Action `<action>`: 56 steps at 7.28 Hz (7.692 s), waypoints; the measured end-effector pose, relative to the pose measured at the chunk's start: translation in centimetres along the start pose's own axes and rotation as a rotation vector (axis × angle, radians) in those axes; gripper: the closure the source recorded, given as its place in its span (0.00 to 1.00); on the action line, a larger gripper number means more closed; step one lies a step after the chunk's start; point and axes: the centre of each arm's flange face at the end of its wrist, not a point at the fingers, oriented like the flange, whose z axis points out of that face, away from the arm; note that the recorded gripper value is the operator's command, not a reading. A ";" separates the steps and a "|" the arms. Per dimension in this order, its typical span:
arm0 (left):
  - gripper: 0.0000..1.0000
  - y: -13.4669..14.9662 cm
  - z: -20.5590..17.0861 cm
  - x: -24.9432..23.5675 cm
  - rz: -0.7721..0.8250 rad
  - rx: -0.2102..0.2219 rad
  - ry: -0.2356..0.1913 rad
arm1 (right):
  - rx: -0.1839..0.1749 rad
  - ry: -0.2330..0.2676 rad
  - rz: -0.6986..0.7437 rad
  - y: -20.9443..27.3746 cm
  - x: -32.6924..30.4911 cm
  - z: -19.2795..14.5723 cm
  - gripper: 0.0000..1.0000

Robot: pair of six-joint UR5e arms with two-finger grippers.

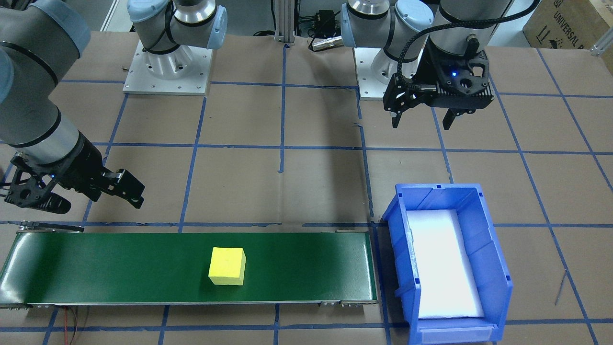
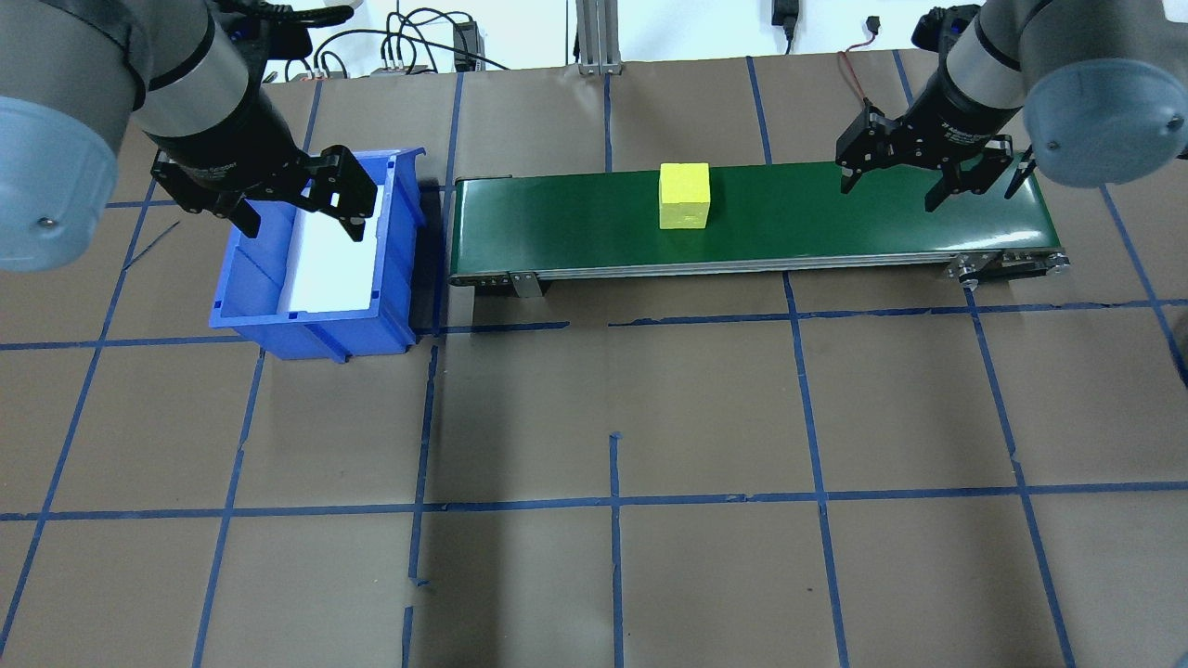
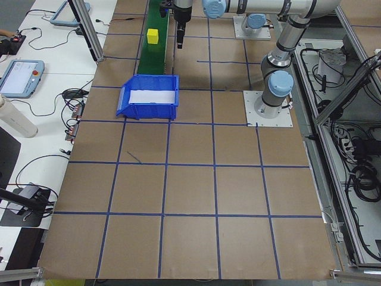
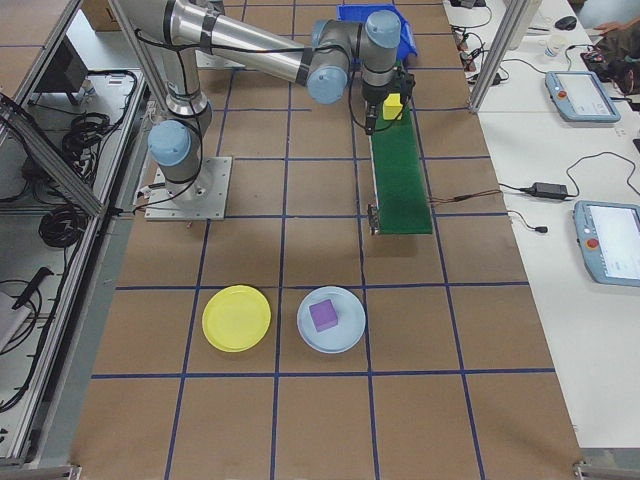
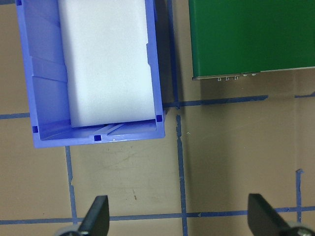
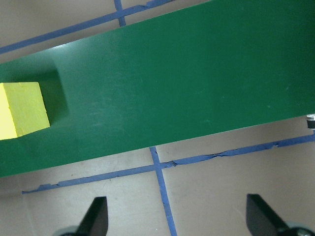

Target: Move block left to right into plate

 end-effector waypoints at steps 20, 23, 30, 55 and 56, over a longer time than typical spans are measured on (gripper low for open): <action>0.00 0.0 -0.8 -0.9 0.030 0.008 -0.003 | 0.096 0.072 -0.301 -5.3 -1.1 6.7 0.64; 0.00 0.0 -0.6 -0.9 0.030 0.006 0.001 | 0.059 0.250 -0.423 -0.7 6.6 -1.3 0.67; 0.00 -0.4 -0.1 -0.7 0.022 0.004 0.006 | -0.125 0.192 -0.385 9.3 39.6 -0.5 0.76; 0.00 -0.8 0.6 -0.2 0.028 0.010 0.020 | -0.103 0.198 -0.074 4.8 5.4 -8.6 0.00; 0.00 -0.8 0.6 -0.2 0.028 0.010 0.020 | -0.078 0.199 -0.066 6.3 -0.5 -9.0 0.00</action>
